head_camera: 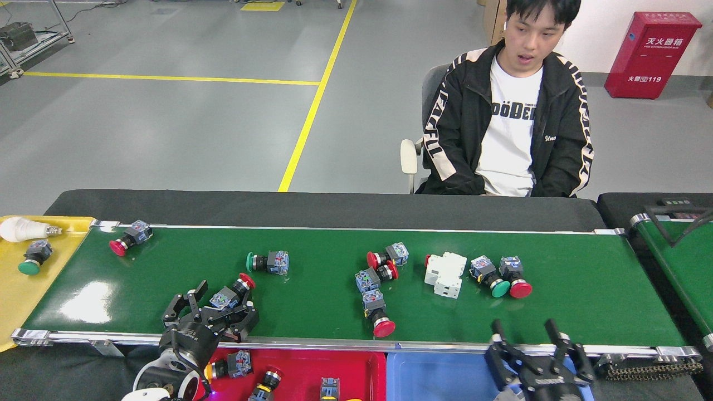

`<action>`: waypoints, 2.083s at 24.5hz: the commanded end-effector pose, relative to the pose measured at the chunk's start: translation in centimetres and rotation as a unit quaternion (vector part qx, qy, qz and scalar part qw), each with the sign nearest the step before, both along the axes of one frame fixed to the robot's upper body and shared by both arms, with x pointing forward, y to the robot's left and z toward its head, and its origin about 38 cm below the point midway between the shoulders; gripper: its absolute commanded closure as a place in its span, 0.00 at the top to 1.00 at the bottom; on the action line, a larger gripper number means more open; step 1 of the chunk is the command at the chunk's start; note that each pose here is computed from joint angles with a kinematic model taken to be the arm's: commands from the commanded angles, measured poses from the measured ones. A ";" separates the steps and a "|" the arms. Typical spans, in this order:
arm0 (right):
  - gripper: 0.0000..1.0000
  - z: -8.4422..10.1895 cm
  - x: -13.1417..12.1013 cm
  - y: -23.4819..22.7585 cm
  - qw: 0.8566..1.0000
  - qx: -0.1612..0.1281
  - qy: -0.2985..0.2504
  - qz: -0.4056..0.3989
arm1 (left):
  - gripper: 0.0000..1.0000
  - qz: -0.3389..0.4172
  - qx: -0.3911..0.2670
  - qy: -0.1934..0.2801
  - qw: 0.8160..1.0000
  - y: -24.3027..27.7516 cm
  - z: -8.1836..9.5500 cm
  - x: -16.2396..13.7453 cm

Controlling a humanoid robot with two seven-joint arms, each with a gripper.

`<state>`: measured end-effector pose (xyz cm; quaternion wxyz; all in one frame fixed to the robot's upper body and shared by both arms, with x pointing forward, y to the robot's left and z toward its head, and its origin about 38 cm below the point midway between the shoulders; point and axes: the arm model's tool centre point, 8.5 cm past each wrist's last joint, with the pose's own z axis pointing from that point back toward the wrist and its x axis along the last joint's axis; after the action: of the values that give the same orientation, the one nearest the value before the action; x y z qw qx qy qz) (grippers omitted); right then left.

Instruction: Pick switch part from conveyor to tray

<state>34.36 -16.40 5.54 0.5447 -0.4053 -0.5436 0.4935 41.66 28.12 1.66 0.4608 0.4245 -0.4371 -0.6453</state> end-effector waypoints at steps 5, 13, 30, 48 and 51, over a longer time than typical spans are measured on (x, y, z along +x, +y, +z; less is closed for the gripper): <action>0.96 -0.8 4.4 6.7 0.999 -0.040 0.032 -0.010 | 0.03 -0.012 -0.025 -0.033 0.999 0.1 1.4 -0.3; 0.89 -0.8 9.3 9.7 0.997 -0.063 0.053 0.007 | 0.06 -0.167 -0.056 -0.064 0.982 -3.6 3.9 -11.6; 0.24 1.8 1.4 3.0 0.969 -0.021 -0.036 0.243 | 1.00 -0.041 -0.043 -0.029 0.998 0.2 0.9 -13.8; 0.96 -1.8 -9.5 -5.7 0.946 0.058 0.010 0.319 | 1.00 0.087 -0.067 -0.080 0.991 3.4 3.5 -13.0; 0.96 -0.7 -8.1 -6.7 0.952 0.053 -0.012 0.302 | 1.00 0.044 -0.048 -0.067 0.996 0.4 2.9 -12.4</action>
<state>25.68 -22.78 3.88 0.3955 -0.1888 -0.6636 0.6063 28.87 28.97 4.04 0.4917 0.4584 -0.4770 -0.5661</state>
